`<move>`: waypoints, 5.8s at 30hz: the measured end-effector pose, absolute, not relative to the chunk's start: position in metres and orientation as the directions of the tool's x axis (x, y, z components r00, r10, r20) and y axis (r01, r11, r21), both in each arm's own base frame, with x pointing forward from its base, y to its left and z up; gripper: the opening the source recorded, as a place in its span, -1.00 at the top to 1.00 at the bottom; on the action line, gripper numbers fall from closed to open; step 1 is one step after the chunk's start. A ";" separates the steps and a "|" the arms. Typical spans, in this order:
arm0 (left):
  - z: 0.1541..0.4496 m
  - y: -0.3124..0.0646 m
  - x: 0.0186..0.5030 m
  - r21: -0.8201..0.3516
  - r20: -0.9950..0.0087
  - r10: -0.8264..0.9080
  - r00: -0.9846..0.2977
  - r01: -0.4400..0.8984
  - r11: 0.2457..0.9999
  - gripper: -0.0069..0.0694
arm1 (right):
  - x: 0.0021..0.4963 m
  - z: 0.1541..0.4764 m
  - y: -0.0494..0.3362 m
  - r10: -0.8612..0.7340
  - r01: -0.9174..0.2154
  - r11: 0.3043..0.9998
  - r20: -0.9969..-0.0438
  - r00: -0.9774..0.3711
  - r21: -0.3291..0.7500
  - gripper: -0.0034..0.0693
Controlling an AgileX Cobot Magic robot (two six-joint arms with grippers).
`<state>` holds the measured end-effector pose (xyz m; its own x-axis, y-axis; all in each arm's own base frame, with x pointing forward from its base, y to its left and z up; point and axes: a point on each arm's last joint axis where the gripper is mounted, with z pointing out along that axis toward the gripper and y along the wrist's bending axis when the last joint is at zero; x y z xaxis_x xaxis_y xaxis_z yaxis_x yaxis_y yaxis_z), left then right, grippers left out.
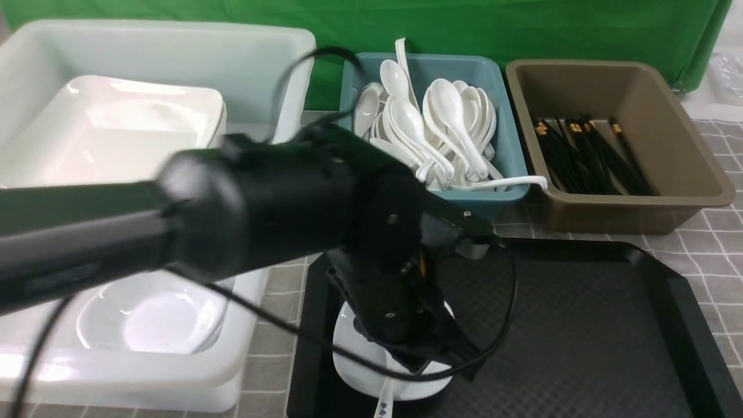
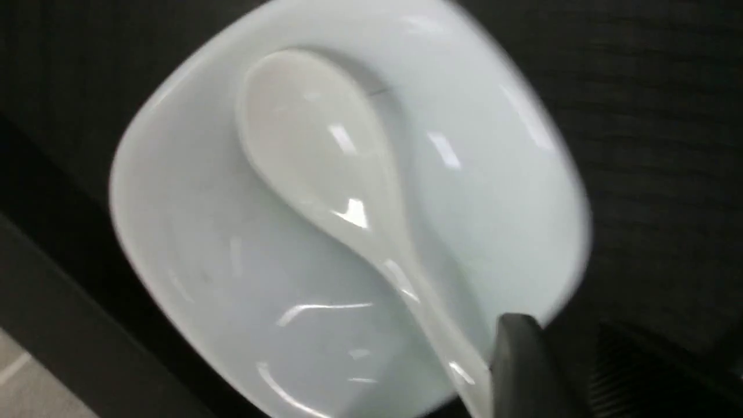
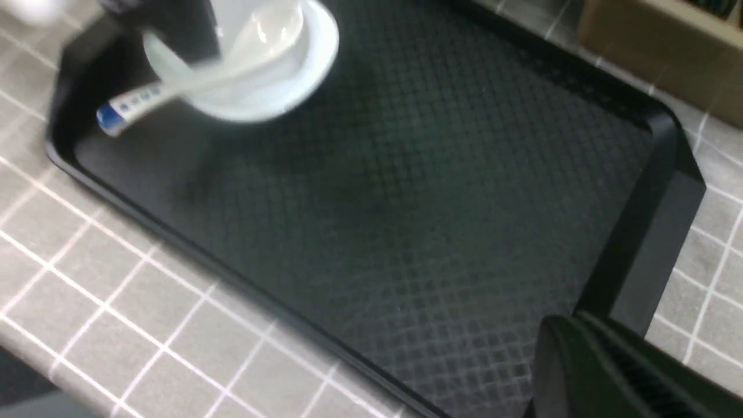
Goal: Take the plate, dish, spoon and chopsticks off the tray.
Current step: Use the left arm to grab a soup spoon from the plate, then use the left arm to put the soup spoon into the small storage box in the middle, then use the left arm to grab a small plate from the dinner plate, then use the left arm to put the small plate into the large storage box on the left
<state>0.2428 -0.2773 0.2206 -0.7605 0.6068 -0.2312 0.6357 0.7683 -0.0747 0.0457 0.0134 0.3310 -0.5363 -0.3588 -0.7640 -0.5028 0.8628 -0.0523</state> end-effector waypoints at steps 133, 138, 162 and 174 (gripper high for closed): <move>0.326 -0.118 0.181 0.456 -0.453 0.782 -0.428 0.643 0.615 0.75 | 0.068 0.342 0.052 -0.352 -0.617 0.786 -0.851 -0.389 -0.044 0.66; 0.292 -0.097 0.194 0.445 -0.375 0.784 -0.494 0.647 0.620 0.75 | 0.078 0.337 0.066 -0.385 -0.623 0.781 -0.826 -0.412 -0.053 0.66; 0.256 -0.095 0.217 0.347 -0.339 0.756 -0.559 0.673 0.653 -0.23 | 0.077 0.333 0.074 -0.374 -0.649 0.760 -0.800 -0.470 0.026 0.66; 0.314 -0.079 0.178 0.331 -0.577 0.649 -0.495 0.585 0.741 -0.66 | 0.075 0.333 0.075 -0.368 -0.651 0.758 -0.795 -0.482 0.043 0.66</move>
<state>0.1777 -0.0793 0.3138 -0.4954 0.6489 -0.5775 0.5846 0.7408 0.3309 0.0753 0.0749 0.3328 -0.4817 -0.3678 -0.7954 -0.6505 0.7583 0.0433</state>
